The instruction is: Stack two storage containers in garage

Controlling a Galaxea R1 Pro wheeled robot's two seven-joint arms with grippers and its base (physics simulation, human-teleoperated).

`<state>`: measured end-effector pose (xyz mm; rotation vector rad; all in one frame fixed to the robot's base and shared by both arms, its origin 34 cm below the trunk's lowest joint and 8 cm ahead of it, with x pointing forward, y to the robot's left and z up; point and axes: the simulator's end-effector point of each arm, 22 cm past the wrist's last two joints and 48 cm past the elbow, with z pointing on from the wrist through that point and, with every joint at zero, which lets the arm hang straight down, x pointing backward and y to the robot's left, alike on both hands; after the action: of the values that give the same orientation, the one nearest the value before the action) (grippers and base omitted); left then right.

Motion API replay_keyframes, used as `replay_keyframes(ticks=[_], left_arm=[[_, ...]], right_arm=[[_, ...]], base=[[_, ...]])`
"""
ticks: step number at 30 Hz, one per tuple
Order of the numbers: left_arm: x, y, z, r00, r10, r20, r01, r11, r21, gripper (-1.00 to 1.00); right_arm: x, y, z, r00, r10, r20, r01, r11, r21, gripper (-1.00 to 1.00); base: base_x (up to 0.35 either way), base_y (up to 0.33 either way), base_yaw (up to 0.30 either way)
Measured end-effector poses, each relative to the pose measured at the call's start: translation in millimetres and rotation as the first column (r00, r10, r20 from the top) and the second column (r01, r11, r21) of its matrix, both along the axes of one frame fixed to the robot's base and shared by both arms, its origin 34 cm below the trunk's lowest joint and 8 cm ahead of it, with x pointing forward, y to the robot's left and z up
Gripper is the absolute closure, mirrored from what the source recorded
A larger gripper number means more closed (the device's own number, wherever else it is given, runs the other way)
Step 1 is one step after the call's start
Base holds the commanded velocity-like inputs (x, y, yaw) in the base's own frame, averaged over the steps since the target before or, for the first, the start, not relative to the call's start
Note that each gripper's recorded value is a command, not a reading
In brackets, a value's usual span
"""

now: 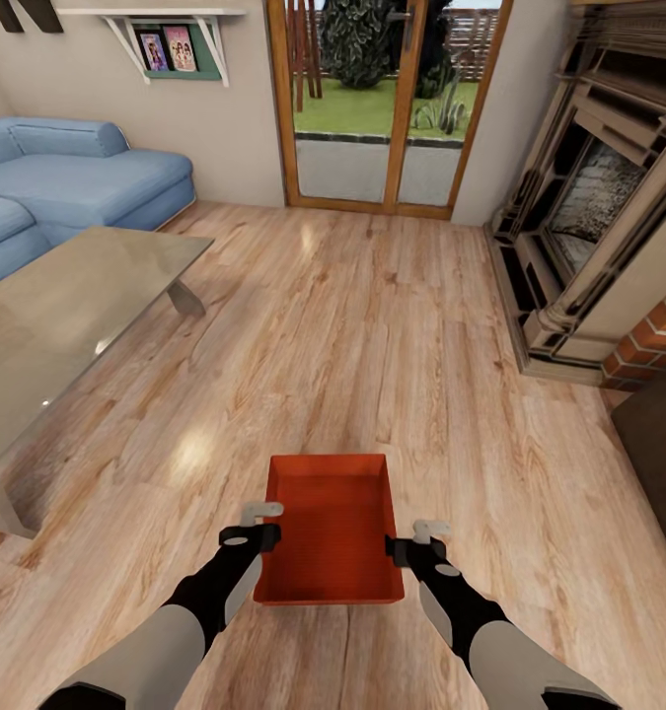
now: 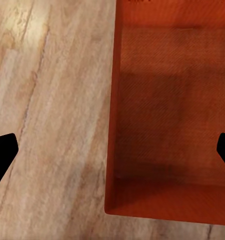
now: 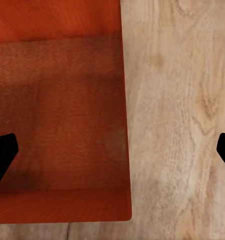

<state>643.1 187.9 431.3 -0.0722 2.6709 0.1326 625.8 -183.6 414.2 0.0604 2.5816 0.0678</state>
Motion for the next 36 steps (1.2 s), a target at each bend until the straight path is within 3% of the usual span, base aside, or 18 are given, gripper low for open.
replay_keyframes(ticks=[12,36], left_arm=[[-1.8,-0.2,-1.1,1.000,0.002,-0.004,-0.002,1.000,-0.001,-1.00],[4.0,3.7,0.5,1.000,-0.001,0.013,0.000,1.000,0.006,-1.00]], right_arm=[[7.9,0.3,5.2,0.999,-0.005,0.036,0.005,1.000,0.000,-1.00],[9.0,-0.8,4.1,0.999,-0.001,0.040,0.002,1.000,-0.012,-1.00]], base=[[0.000,0.000,0.000],[0.000,0.000,0.000]])
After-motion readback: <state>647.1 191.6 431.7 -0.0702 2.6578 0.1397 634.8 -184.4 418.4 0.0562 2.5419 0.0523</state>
